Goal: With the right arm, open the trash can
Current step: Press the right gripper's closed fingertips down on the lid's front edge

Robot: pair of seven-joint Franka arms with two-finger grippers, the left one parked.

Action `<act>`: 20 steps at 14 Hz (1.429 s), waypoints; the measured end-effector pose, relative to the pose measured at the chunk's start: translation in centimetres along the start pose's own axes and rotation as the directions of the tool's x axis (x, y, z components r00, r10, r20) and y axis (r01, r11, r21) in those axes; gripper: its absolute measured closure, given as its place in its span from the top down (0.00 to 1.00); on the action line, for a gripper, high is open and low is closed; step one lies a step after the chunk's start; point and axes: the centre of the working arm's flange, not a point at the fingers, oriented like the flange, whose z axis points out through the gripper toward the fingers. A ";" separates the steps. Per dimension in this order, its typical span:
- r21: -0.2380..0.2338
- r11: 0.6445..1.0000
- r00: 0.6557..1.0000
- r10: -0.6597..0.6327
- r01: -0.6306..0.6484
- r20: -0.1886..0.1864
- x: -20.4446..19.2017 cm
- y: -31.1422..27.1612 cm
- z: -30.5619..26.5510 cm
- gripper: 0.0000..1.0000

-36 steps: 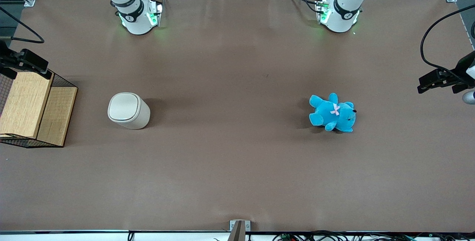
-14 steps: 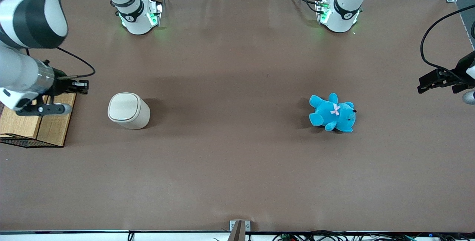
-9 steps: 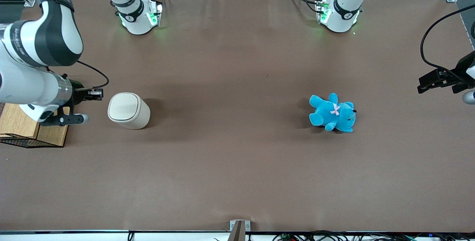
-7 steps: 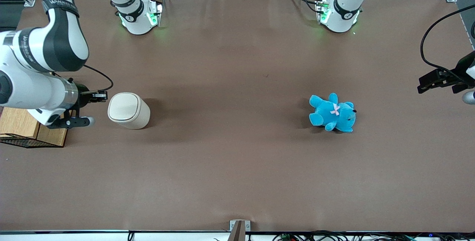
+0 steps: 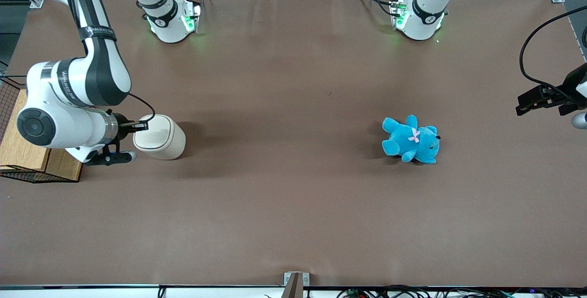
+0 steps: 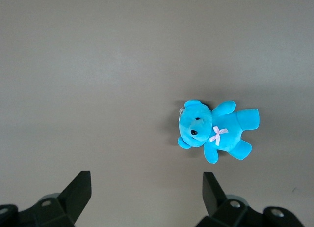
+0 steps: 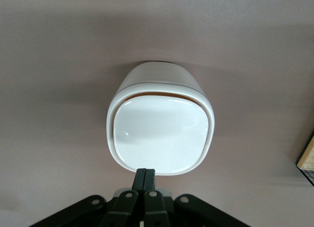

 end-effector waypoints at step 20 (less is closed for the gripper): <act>0.001 1.000 0.999 -0.019 0.018 0.047 2.2 -1.9 5.3 0.01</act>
